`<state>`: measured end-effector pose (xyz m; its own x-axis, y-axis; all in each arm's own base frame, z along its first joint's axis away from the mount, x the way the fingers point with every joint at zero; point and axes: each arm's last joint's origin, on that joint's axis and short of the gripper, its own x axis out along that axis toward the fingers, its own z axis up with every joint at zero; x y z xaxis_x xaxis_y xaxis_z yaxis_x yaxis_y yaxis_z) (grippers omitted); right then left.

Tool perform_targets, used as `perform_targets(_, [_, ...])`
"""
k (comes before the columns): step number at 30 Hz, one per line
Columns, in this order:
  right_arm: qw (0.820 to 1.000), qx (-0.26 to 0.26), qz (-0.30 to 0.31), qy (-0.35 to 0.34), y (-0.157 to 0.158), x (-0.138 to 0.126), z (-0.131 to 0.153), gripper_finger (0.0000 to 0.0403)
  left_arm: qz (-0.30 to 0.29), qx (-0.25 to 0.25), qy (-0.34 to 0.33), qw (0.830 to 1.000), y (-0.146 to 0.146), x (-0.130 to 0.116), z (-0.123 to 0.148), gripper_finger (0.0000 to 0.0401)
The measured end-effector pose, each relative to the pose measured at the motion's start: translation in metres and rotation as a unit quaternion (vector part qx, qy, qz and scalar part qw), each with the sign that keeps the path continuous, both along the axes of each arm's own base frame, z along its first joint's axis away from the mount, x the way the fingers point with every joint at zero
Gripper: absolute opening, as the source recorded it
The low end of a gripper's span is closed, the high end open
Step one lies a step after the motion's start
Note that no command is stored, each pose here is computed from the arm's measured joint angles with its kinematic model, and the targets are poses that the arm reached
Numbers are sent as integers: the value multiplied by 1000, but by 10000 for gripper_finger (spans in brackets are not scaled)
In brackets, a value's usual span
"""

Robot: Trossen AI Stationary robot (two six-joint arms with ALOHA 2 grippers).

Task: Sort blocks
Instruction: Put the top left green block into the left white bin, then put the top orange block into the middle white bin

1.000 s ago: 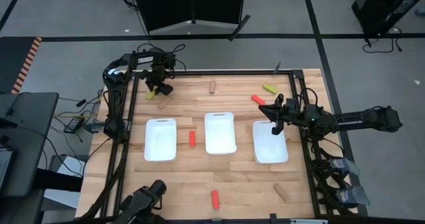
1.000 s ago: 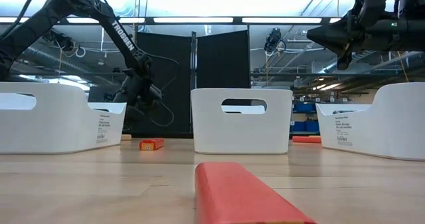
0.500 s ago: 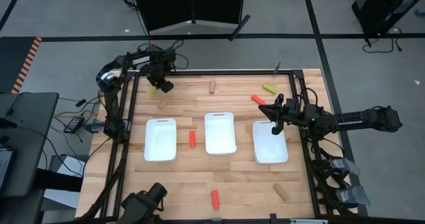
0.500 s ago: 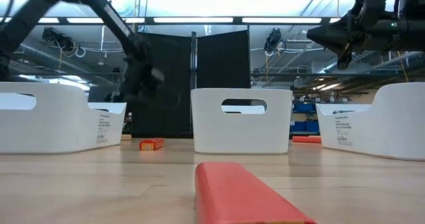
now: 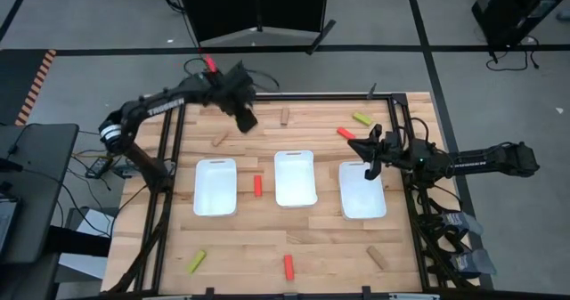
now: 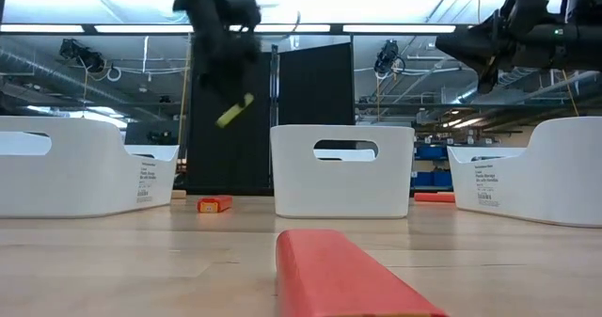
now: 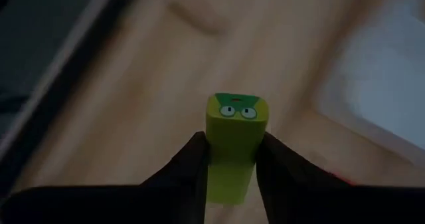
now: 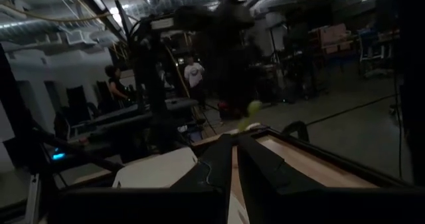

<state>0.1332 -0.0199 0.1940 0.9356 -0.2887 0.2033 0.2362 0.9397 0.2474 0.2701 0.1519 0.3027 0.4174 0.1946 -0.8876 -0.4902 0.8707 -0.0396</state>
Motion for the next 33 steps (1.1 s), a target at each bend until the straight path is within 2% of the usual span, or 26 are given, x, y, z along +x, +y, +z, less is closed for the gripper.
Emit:
perform_targets(3, [1000, 0, 3, -3, 0, 0, 1, 37, -27, 4, 38, 999, -44, 12, -1, 103])
perform_targets(6, [1000, -3, 14, -3, 1, 0, 1, 37, -9, 20, 95, 995, -80, 13, -6, 103])
perform_targets(12, [1000, -6, 14, 2, 1, 0, 0, 37, -2, -19, 135, 991, -146, 7, -21, 103])
perform_targets(16, [1000, -7, 14, 4, 1, 0, 0, 37, 19, -32, 172, 984, -177, -3, -35, 103])
perform_targets(22, [999, -26, 11, 20, 1, 2, -3, 37, 79, -40, 213, 973, -192, -18, -60, 103])
perform_targets(25, [999, -30, 10, 35, 0, 5, -2, 40, 100, -24, 228, 968, -191, -25, -74, 104])
perform_targets(27, [998, -29, 11, 51, 0, 9, 0, 46, 108, -17, 232, 967, -190, -27, -80, 129])
perform_targets(30, [995, -26, 15, 93, 0, 17, 4, 60, 115, -2, 236, 965, -189, -30, -84, 195])
perform_targets(33, [990, -34, 16, 135, 1, 26, 9, 78, 112, 1, 202, 973, -190, -26, -79, 255])
